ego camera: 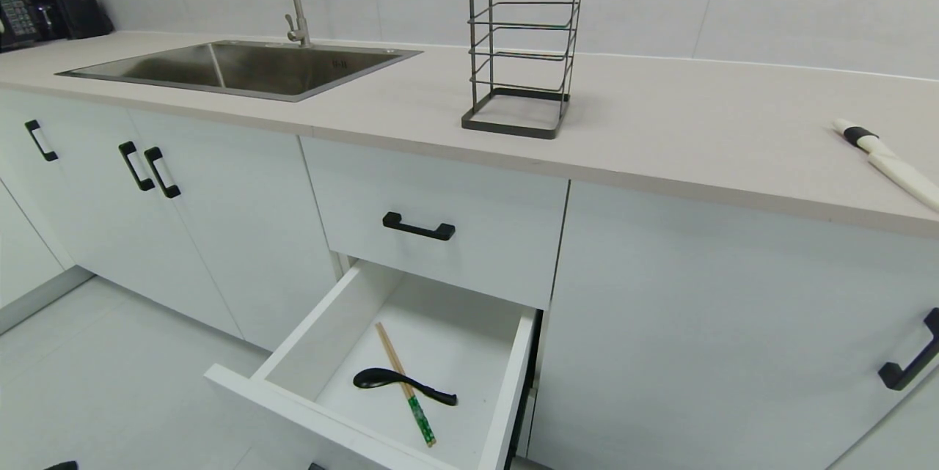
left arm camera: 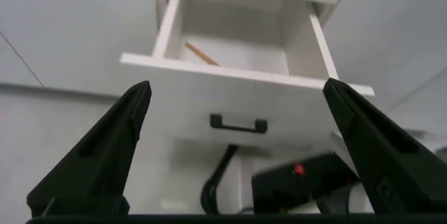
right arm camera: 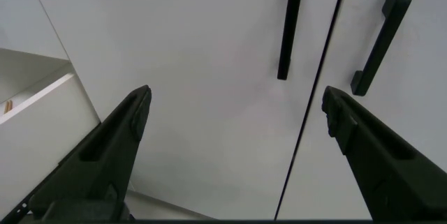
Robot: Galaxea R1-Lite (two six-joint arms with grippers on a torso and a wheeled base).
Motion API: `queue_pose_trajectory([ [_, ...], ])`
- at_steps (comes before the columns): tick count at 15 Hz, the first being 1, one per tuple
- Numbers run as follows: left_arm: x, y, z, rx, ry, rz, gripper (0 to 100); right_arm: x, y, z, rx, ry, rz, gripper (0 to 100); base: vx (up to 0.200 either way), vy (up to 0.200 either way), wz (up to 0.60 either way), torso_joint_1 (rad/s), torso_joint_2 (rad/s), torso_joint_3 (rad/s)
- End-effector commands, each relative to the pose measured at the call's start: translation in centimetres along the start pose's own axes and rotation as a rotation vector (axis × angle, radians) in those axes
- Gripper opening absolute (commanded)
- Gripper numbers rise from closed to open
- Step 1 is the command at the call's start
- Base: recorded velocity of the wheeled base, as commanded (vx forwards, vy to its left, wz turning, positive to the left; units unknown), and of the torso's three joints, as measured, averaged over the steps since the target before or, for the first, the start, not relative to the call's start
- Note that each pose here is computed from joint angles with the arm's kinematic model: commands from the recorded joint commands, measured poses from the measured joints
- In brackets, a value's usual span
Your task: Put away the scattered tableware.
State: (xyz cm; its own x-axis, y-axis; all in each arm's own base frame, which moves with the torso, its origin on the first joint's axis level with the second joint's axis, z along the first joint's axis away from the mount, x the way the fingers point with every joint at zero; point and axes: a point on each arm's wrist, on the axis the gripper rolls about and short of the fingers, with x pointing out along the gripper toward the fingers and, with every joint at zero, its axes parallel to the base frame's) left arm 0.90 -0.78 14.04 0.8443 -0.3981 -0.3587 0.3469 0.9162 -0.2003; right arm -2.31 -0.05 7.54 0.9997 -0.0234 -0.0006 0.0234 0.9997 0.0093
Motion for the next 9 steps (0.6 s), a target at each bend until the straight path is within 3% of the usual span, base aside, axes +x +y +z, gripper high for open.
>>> queue_pose_trajectory([
  [1,3.4,0.9,0.7,-0.078,0.253,-0.018,100,0.0,0.0,0.0,0.0,0.002,0.0,100,0.0,0.0,0.0,0.0,0.0,0.0],
  [3,4.0,0.9,0.3,-0.078,0.316,-0.04,100,0.0,0.0,0.0,0.0,0.002,0.0,100,0.0,0.0,0.0,0.0,0.0,0.0],
  [6,5.9,1.1,-1.2,-0.084,0.503,-0.087,100,0.0,0.0,0.0,0.0,0.002,0.0,100,0.0,0.0,0.0,0.0,0.0,0.0],
  [8,8.1,1.2,-2.1,-0.066,0.587,-0.118,100,0.0,0.0,0.0,0.0,0.002,0.0,100,0.0,0.0,0.0,0.0,0.0,0.0],
  [9,9.0,1.2,-2.6,-0.036,0.628,-0.125,100,0.0,0.0,0.0,0.0,0.002,0.002,100,0.0,0.0,0.0,0.0,0.0,0.0],
])
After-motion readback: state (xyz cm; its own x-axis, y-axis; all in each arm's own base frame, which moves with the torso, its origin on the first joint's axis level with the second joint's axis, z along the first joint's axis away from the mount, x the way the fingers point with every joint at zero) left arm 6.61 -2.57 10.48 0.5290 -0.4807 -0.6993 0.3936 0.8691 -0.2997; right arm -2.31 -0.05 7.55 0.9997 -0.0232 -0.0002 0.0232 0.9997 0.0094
